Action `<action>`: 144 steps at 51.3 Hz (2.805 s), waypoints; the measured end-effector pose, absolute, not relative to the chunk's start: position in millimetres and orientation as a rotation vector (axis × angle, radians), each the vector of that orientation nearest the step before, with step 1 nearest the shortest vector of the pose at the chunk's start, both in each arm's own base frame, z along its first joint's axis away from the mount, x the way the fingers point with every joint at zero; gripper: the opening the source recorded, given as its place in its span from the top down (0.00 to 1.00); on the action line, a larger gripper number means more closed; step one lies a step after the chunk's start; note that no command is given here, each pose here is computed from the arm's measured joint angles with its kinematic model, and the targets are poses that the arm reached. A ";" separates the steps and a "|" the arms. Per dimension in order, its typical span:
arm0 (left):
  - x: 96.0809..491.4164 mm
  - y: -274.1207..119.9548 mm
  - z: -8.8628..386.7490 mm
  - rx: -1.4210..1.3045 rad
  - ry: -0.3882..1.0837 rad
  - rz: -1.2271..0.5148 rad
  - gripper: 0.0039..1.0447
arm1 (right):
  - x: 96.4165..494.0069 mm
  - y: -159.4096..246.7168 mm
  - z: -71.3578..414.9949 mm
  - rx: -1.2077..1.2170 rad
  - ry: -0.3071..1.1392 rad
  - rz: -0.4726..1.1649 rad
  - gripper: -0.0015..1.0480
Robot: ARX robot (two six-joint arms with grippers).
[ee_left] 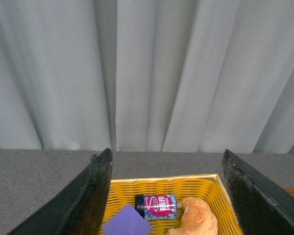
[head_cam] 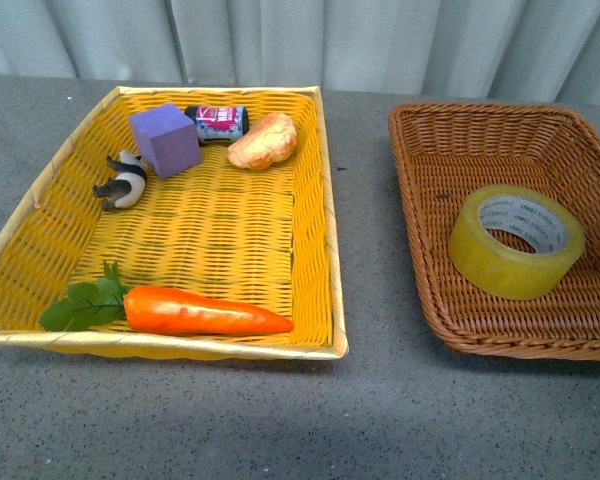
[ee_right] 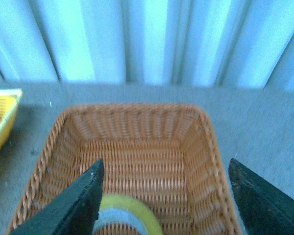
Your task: Move tape to another basket
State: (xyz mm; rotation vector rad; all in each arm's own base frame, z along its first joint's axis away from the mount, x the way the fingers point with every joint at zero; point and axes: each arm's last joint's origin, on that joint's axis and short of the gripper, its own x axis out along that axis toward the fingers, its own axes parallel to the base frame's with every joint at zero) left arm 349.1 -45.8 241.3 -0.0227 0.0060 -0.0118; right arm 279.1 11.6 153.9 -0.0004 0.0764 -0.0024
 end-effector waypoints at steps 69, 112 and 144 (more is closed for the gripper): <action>142.2 -0.2 166.0 -0.005 0.004 -0.002 0.96 | 124.8 0.2 167.6 -0.001 -0.004 0.000 0.99; 111.2 -0.2 173.1 -0.005 -0.023 -0.002 0.96 | 97.7 0.2 165.5 -0.001 -0.005 0.003 0.99; 96.8 -0.2 169.7 -0.005 -0.016 -0.002 0.68 | 97.6 0.2 165.4 -0.002 -0.004 0.003 0.90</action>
